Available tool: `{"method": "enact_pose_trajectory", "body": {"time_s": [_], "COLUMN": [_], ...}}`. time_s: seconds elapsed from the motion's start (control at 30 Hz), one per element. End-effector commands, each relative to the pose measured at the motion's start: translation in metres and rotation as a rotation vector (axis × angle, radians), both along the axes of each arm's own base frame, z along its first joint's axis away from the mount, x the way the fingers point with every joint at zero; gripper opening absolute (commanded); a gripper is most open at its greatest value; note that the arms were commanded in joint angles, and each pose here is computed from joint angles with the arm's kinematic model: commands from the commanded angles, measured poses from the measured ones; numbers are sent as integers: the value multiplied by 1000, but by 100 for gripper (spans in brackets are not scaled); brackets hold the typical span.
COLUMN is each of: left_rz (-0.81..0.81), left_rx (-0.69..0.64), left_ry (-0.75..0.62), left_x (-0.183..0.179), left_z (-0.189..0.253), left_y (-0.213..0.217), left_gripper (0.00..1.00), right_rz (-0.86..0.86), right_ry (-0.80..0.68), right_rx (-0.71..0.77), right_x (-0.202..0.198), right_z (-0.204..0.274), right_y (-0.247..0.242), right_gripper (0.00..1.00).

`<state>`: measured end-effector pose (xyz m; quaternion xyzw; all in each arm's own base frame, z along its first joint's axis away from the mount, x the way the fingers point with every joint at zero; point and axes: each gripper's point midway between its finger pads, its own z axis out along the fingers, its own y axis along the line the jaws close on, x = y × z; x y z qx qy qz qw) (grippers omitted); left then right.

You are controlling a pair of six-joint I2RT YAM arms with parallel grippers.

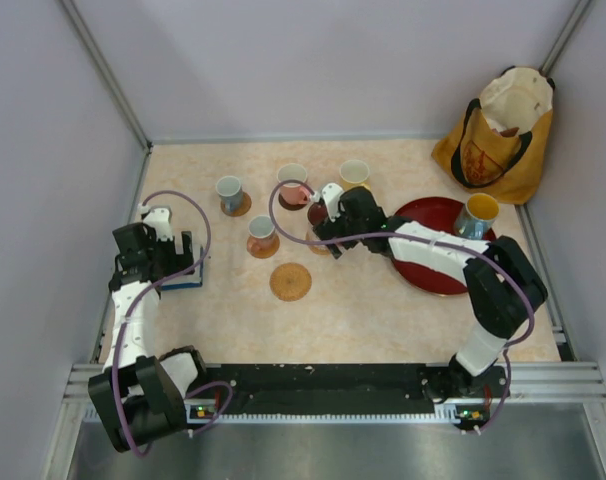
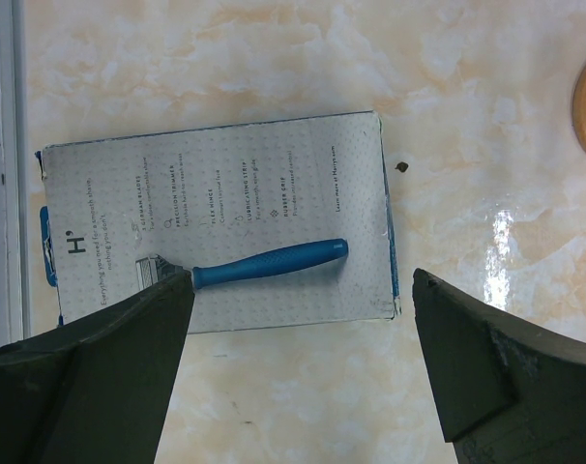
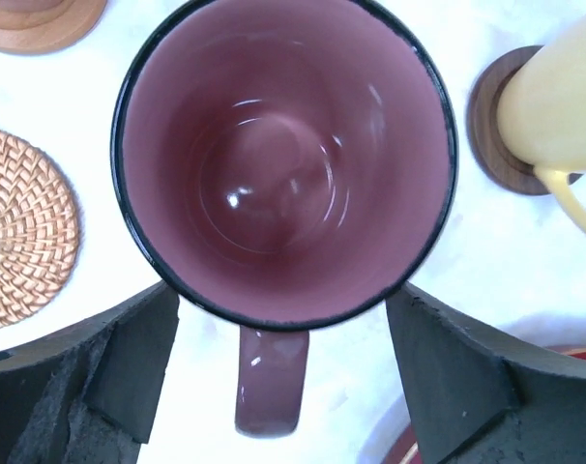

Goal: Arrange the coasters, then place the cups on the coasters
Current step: Place the cup on the coaster.

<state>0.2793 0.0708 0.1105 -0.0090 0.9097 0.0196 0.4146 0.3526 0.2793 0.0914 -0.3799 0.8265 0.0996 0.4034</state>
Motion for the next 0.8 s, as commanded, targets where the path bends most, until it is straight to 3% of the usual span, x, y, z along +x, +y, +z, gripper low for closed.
{"method": "enact_pose_trajectory", "body": {"time_s": [0.0,0.03,0.1,0.37,0.5,0.77], "left_rz": [5,5,5,4,5,7], "left_rx": [12,11,11,10,9,10], "left_ry": [-41,-40,-41,-32,-35,-33], "left_x": [6,6,7,7,7,7], "left_z": [7,7,8,5,6,6], "left_y": [4,4,4,4,4,4], "left_gripper": [99,99,99,99,99,99], "right_rz": [20,16,16,141,253,411], "right_ry": [-163,-189,-232,-400,-401,-311], "right_rx": [96,104,116,67,22,-106], "right_x": [11,12,13,-11,-39,-75], "right_z": [80,91,110,155,142,74], "right_y": [11,9,7,28,59,108], "right_gripper": [89,97,99,99,99,99]}}
